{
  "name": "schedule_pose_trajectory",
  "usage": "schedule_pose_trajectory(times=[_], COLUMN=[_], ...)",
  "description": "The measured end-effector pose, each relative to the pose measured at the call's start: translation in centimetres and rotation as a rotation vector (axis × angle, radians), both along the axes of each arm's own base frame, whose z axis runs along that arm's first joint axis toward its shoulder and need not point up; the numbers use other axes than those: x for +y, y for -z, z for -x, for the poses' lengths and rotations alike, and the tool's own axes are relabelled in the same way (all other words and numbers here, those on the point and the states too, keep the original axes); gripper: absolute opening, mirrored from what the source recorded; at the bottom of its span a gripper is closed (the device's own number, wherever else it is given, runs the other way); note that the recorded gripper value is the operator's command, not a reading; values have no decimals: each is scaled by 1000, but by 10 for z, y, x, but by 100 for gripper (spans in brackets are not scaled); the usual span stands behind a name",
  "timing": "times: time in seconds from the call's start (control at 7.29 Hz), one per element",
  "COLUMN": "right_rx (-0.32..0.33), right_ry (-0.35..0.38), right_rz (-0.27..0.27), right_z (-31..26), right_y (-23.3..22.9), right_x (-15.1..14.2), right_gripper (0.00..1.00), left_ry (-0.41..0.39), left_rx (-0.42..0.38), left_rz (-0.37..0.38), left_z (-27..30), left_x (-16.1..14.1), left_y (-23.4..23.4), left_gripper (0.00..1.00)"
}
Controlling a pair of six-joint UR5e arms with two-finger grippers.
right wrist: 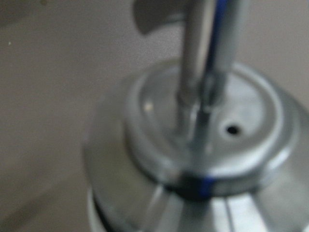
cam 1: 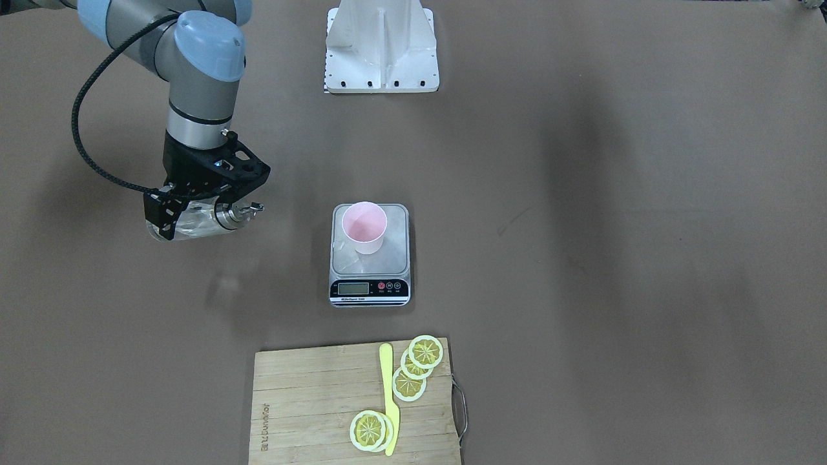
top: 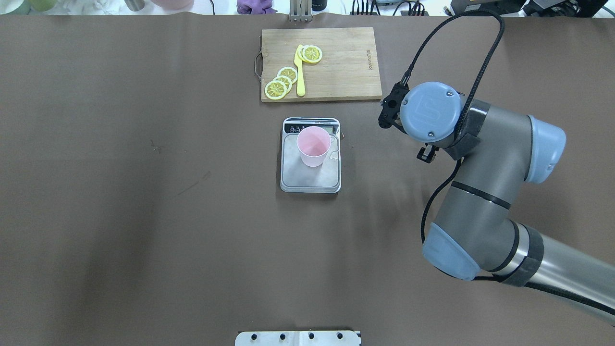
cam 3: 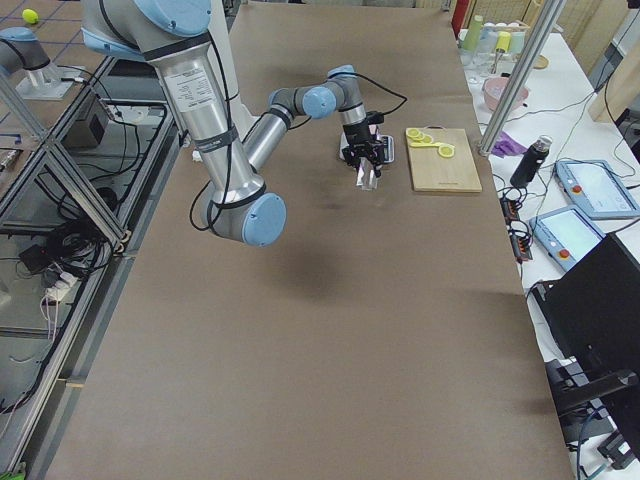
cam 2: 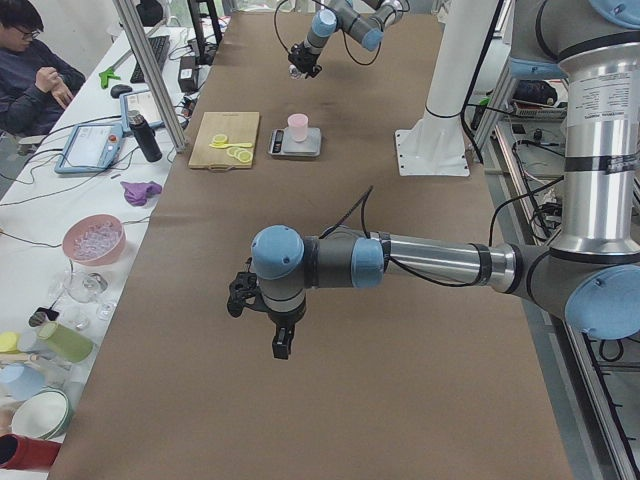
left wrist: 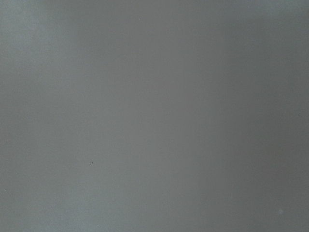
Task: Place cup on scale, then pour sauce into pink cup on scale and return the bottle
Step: 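Lift the bottle with the right gripper and carry it toward the scale, then position the bottle spout over the pink cup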
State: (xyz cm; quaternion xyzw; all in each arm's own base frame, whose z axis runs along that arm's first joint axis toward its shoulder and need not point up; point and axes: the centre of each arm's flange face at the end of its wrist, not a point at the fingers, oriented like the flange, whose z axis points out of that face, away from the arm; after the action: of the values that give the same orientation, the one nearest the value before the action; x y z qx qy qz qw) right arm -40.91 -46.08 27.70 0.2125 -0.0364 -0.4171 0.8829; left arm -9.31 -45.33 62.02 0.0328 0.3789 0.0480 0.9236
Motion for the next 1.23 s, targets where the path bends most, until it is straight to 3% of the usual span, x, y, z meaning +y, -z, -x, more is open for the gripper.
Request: schedule_pose_trajectory(times=[0.55,1.23], right_rx=[145,277], right_ry=[-14,-29], right_rz=[20,80], right_z=[44,94], right_y=[40,56], right_x=[34,21], right_gripper=[0,0], left_ry=[3,4], left_rx=[2,3], left_rz=[12,15], left_z=[-1,0], left_x=[5,8], left_y=[-4,-6], left_gripper=[98,98])
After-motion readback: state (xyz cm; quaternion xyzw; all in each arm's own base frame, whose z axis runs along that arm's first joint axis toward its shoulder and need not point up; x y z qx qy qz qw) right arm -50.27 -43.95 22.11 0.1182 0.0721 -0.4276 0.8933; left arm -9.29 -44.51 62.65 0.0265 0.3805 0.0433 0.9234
